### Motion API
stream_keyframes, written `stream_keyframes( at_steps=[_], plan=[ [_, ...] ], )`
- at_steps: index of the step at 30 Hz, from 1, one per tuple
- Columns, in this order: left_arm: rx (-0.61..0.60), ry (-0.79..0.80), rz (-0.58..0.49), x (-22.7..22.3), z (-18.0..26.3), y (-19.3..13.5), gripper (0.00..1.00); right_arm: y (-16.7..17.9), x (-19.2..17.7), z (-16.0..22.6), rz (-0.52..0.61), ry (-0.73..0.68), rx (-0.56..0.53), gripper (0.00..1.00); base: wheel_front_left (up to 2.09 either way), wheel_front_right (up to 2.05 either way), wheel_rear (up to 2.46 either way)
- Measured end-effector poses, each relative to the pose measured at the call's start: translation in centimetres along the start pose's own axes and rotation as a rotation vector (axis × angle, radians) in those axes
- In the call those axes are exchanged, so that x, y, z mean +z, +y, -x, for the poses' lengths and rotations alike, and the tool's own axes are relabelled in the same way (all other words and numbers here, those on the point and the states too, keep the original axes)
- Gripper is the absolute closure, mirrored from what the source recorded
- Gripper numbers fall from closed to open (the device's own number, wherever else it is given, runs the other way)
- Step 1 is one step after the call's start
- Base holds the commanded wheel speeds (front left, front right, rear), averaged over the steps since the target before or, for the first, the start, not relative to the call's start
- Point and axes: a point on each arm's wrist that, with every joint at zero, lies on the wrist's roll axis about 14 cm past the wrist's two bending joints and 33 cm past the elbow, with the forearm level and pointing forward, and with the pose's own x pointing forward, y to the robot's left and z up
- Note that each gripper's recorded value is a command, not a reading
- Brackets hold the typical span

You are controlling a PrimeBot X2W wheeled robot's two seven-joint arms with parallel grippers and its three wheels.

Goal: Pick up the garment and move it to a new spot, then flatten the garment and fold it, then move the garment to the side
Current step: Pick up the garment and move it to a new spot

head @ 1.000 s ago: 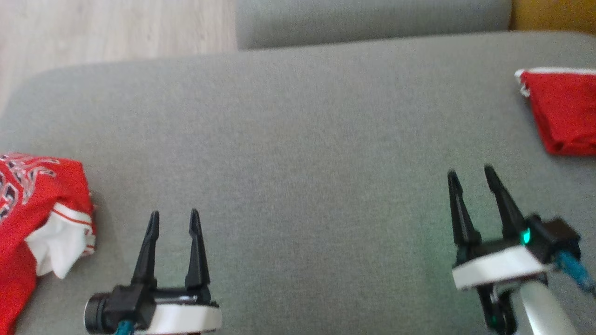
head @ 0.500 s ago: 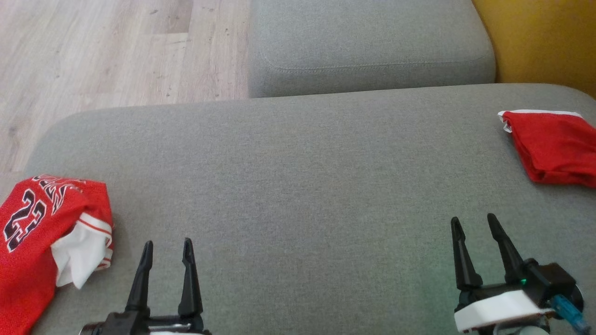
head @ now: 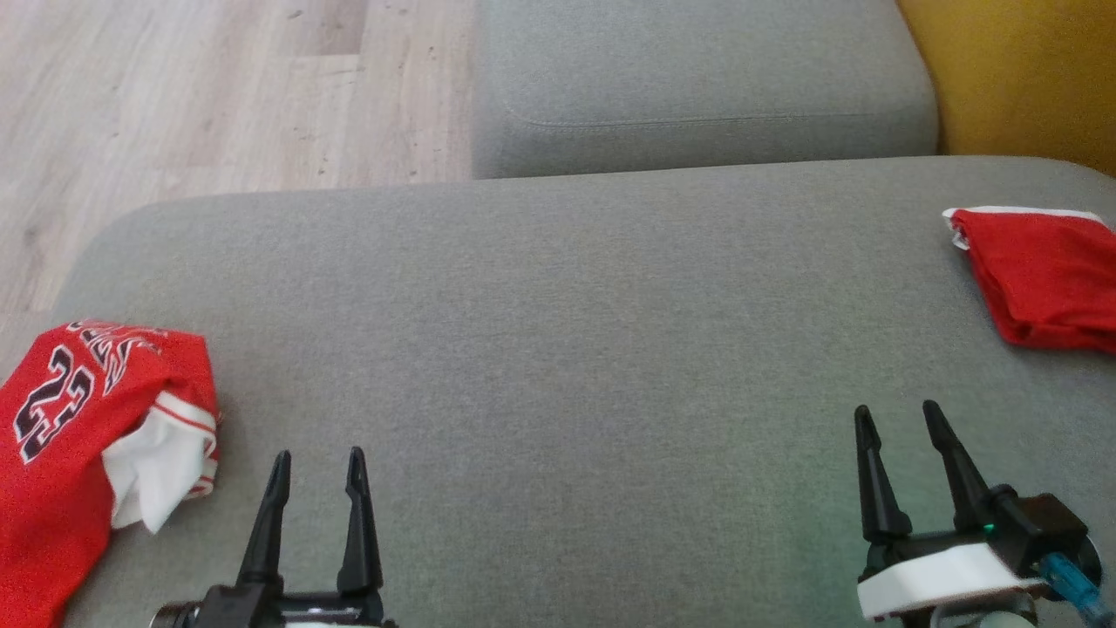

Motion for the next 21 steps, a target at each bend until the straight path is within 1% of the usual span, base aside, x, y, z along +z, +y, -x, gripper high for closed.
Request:
stream_keyframes(
  at_steps=[5, 9, 14, 19, 20, 21],
  plan=[
    [0.026, 0.000, -0.031, 0.0, 0.6, 0.8, 0.00, 0.9, -0.5, -0.4, 0.002, 0.015, 0.033, 0.00, 0.00, 0.00, 0.00],
    [0.080, -0.002, -0.045, 0.1, 1.5, 2.3, 0.00, 2.6, -1.2, -1.1, 0.002, 0.039, 0.089, 0.00, 0.00, 0.00, 0.00],
    [0.196, -0.005, -0.055, 0.3, 3.4, 5.1, 0.00, 5.6, -1.7, -2.7, 0.002, 0.058, 0.189, 0.00, 0.00, 0.00, 0.00],
    [0.343, -0.006, -0.063, 0.5, 6.0, 8.5, 0.00, 9.4, -2.4, -4.2, 0.000, 0.078, 0.310, 0.00, 0.00, 0.00, 0.00],
    [0.343, -0.006, -0.063, 0.5, 6.0, 8.5, 0.00, 9.4, -2.4, -4.2, 0.000, 0.078, 0.310, 0.00, 0.00, 0.00, 0.00],
    [0.372, -0.007, -0.062, 0.6, 6.6, 9.2, 0.00, 10.2, -2.6, -4.4, 0.000, 0.082, 0.333, 0.00, 0.00, 0.00, 0.00]
  ],
)
